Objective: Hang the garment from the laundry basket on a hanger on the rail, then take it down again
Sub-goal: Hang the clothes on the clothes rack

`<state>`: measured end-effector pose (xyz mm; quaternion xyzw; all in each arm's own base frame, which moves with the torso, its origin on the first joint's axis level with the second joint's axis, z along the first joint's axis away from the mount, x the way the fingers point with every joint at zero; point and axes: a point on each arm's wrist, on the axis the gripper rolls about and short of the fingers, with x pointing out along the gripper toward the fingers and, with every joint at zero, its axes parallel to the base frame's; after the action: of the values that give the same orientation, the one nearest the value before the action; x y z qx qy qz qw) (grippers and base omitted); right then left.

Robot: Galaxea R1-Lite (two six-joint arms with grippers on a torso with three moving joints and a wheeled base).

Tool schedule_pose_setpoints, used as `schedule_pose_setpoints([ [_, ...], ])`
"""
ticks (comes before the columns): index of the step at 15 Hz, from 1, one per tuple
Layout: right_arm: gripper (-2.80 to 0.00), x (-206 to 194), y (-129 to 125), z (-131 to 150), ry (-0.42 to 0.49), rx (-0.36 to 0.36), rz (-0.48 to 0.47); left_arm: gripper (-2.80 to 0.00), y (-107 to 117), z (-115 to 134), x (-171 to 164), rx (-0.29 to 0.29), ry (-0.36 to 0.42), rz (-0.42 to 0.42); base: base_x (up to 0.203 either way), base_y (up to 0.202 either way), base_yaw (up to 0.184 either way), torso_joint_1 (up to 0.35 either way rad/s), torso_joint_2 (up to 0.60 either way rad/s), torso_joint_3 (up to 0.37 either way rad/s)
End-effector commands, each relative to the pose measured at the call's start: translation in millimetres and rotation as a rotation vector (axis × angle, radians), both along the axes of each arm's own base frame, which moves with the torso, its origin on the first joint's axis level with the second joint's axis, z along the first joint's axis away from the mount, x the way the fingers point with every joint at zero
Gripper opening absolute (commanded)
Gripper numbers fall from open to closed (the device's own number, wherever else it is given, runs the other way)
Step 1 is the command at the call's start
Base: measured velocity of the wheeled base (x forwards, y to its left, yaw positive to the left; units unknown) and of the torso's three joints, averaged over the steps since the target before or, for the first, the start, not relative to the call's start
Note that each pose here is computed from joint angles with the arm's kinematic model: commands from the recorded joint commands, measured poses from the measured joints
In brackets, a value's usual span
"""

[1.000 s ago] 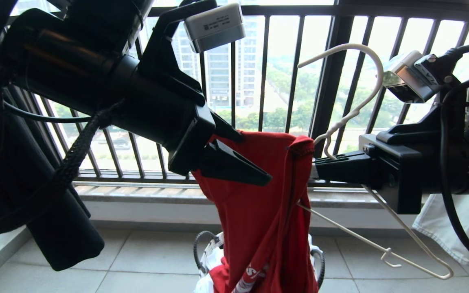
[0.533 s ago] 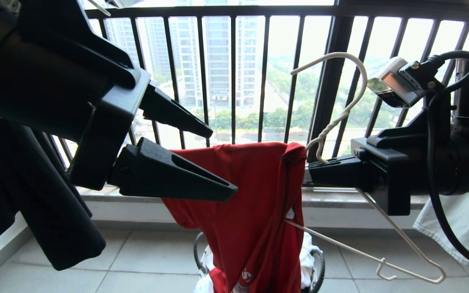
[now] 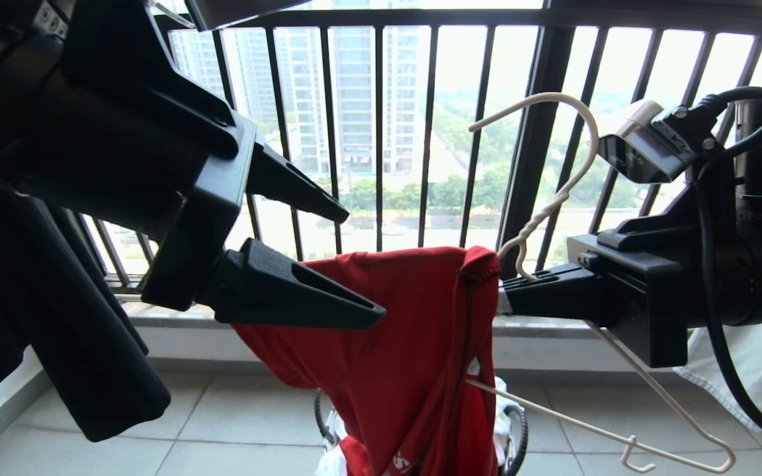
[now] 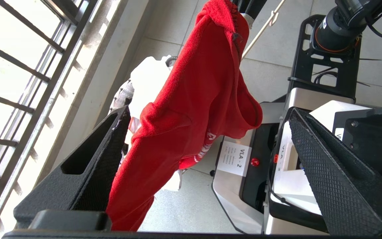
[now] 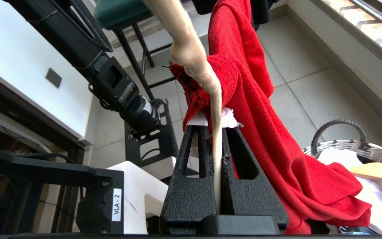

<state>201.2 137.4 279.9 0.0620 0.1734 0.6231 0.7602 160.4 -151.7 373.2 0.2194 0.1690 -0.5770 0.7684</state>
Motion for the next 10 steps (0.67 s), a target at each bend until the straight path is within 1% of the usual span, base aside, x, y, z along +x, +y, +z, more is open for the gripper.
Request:
schedule_pose_setpoints([
  [1,-2.8,0.2,0.7,1.1,0.032,0.018,0.034,0.0,-11.3,-7.7,13.0,0.018,0.024,-0.006,0.0,0.0,0.0,0.0,0.0,0.0],
  [3,-2.8,0.7,-0.2,2.3,0.035,0.024,0.036,0.0,-18.1,-9.6,28.0,-0.009,0.013,0.02,0.0,0.0,0.0,0.0,0.0,0.0],
  [4,-2.8,0.7,-0.6,2.7,0.034,0.025,0.035,0.0,-21.5,-13.4,38.2,-0.014,0.019,0.039,0.0,0.0,0.0,0.0,0.0,0.0],
  [7,-2.8,3.0,-4.0,3.3,0.029,0.026,0.018,0.0,-32.9,-27.5,56.4,0.007,0.052,0.052,0.0,0.0,0.0,0.0,0.0,0.0],
  [10,-2.8,3.3,-5.4,3.7,0.025,0.027,0.012,0.0,-33.4,-27.7,56.3,0.007,0.056,0.05,0.0,0.0,0.0,0.0,0.0,0.0],
])
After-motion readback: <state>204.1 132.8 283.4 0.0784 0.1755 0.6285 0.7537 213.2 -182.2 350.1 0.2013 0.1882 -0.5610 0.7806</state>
